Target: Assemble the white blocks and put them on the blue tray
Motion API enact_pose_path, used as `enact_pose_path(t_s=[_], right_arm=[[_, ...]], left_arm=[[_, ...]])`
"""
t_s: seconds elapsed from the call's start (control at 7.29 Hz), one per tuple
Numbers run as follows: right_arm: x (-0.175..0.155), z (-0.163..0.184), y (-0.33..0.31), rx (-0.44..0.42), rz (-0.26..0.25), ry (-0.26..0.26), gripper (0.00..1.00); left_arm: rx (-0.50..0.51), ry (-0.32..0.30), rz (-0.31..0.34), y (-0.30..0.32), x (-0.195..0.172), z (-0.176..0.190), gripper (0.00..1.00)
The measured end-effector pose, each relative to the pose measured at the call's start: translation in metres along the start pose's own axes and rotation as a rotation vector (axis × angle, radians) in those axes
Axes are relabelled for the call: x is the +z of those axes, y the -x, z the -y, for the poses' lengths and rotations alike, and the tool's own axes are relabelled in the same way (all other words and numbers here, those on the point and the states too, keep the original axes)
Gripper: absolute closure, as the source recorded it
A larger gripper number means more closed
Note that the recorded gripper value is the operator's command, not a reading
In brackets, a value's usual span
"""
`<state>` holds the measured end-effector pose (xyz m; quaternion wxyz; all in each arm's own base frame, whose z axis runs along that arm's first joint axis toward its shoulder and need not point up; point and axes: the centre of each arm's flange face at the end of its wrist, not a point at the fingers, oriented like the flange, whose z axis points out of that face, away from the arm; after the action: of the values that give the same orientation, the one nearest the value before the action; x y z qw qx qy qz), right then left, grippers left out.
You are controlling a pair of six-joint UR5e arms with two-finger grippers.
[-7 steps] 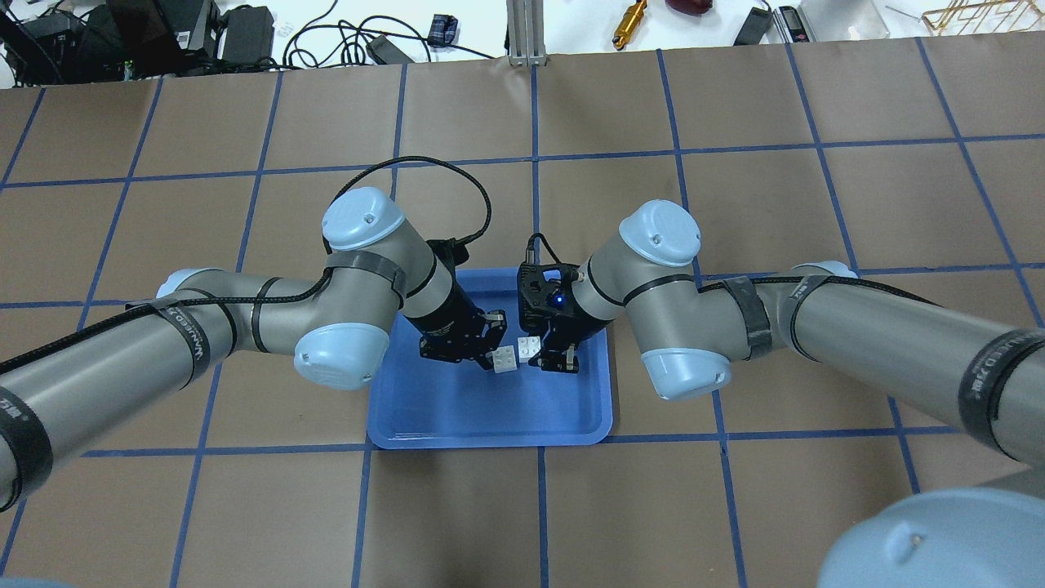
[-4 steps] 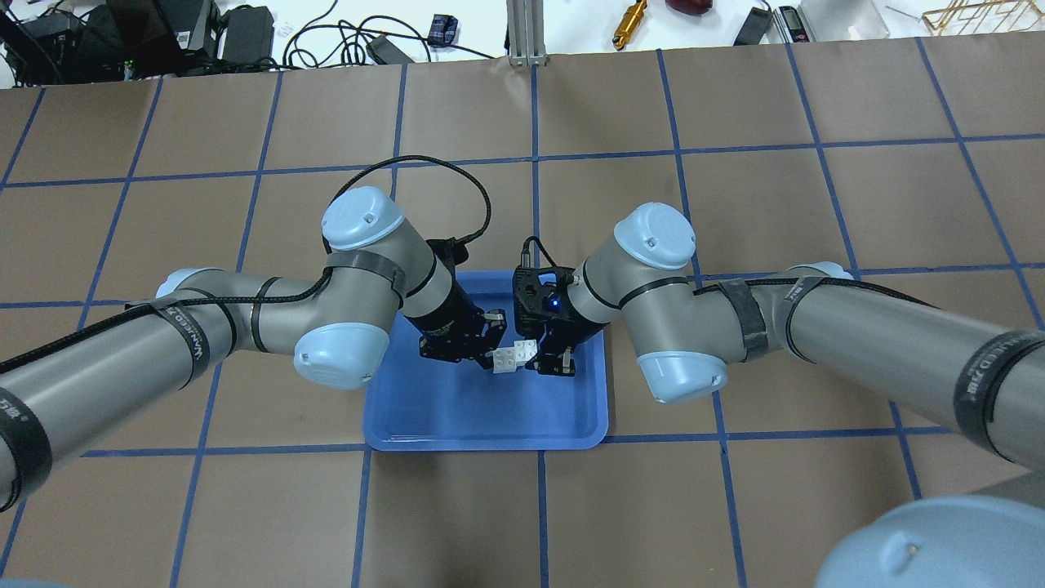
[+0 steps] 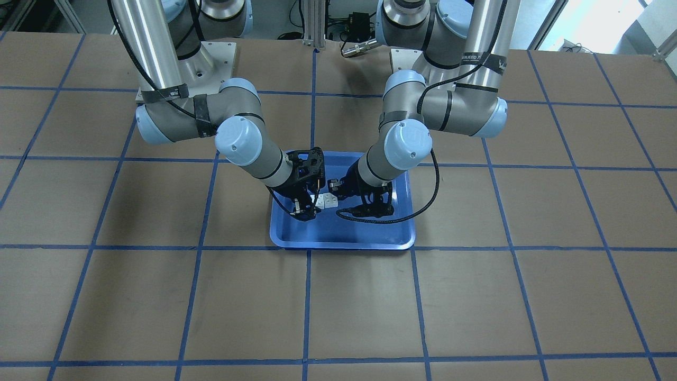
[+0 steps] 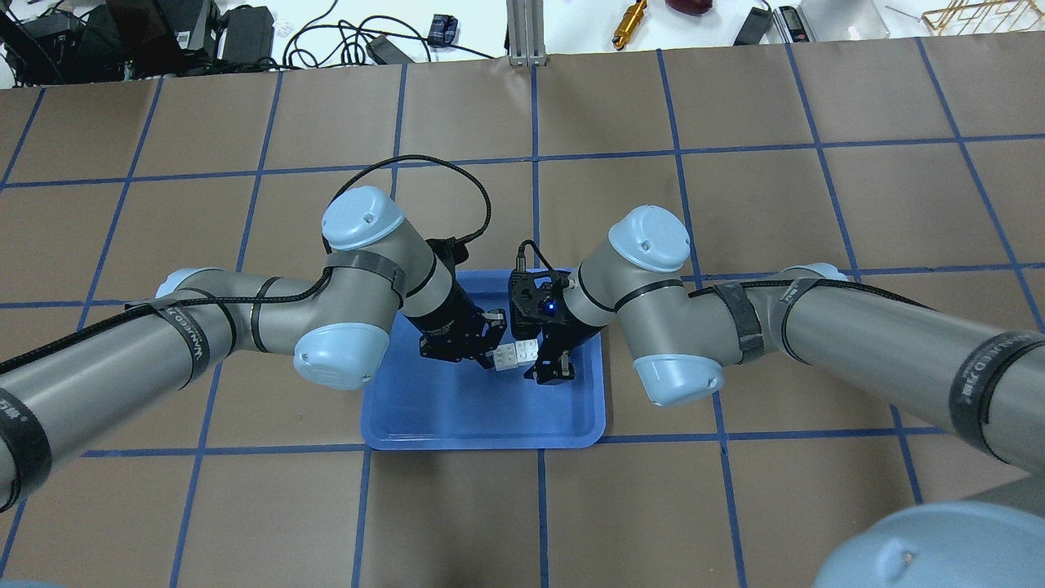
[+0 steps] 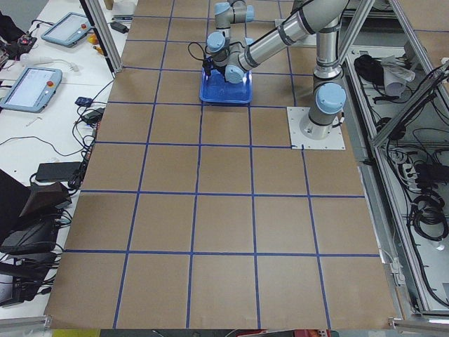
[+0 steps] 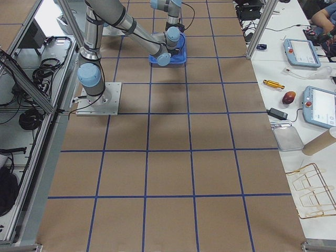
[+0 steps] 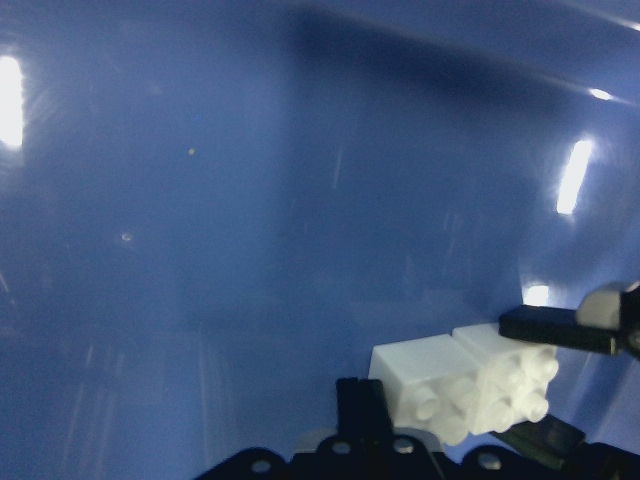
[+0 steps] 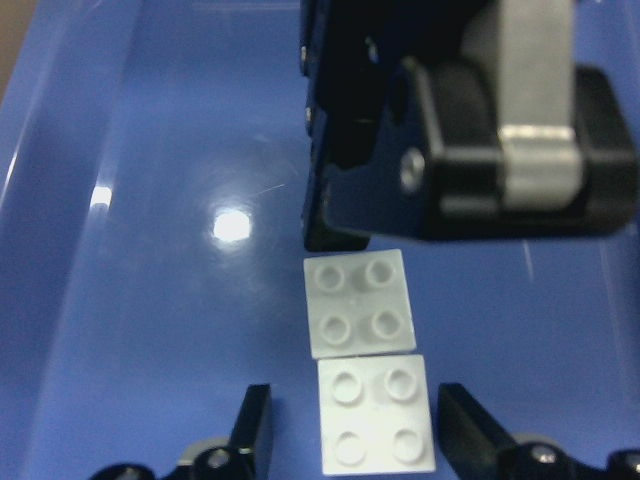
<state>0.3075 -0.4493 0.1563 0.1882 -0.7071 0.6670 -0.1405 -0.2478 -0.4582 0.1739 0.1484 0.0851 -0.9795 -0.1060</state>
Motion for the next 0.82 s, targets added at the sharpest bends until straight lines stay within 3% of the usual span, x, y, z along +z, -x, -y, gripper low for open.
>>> enact_pose_path(t_s=[0.27, 0.55, 0.82], right_arm=[[-0.004, 0.001, -0.002, 0.0, -0.008, 0.0, 0.11], [-0.01, 0.001, -0.006, 0.013, -0.023, -0.003, 0.09], [-0.037, 0.01, -0.013, 0.025, -0.072, -0.003, 0.08]], left_arm=[[0.002, 0.0, 0.0, 0.0, 0.0, 0.0, 1.0], [0.005, -0.006, -0.001, -0.001, -0.003, 0.0, 1.0], [0.007, -0.014, -0.004, -0.002, -0.006, 0.001, 1.0]])
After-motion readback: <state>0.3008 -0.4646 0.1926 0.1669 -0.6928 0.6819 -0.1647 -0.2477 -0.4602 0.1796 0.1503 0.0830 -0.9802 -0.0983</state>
